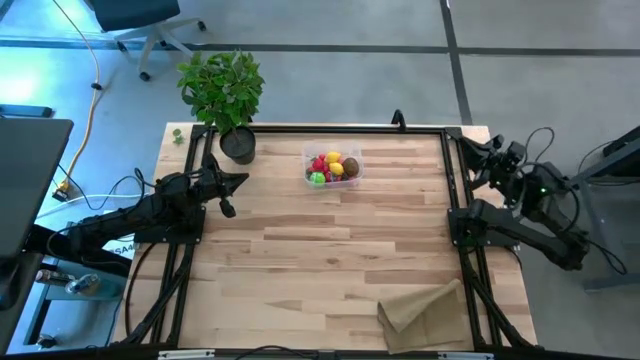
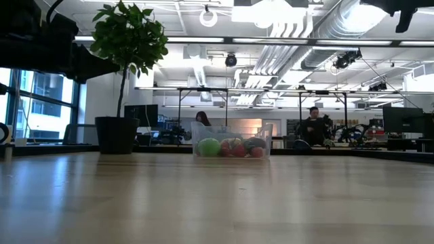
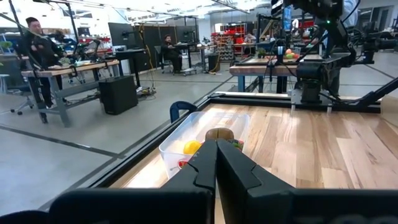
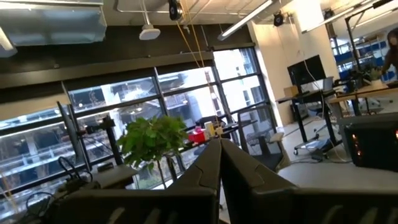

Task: Pick and placing Produce into tupperware
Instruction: Return to Home Position

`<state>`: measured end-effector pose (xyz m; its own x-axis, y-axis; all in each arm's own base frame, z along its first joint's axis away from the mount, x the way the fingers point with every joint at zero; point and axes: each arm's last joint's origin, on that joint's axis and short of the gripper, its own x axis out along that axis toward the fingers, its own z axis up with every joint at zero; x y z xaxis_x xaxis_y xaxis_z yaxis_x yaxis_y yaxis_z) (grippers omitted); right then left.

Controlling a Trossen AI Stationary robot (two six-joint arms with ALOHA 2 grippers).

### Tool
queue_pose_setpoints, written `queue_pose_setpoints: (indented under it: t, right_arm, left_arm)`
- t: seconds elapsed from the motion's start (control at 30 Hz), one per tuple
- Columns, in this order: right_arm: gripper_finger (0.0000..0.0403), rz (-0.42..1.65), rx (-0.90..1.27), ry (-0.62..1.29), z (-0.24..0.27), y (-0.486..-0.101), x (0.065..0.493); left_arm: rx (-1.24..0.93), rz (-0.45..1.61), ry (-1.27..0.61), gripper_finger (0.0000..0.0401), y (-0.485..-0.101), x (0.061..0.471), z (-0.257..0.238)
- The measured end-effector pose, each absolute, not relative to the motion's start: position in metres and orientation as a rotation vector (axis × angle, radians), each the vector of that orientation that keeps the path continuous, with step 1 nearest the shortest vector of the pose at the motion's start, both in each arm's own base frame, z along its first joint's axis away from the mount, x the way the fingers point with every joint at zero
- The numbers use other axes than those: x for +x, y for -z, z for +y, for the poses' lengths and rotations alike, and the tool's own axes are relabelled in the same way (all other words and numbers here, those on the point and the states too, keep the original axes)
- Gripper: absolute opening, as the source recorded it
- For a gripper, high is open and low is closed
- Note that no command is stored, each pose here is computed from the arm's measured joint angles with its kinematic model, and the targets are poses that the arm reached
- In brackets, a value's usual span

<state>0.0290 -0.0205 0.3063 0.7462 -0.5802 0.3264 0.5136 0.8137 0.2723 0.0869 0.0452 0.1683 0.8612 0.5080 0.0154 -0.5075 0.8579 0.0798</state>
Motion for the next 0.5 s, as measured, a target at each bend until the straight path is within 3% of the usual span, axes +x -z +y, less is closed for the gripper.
queue_pose_setpoints:
  t: [0.5]
  right_arm:
    - [0.0000, -0.260, 0.215, 0.575, -0.035, -0.248, 0.061]
  left_arm:
    - [0.082, 0.006, -0.533, 0.0001, -0.168, 0.087, 0.045]
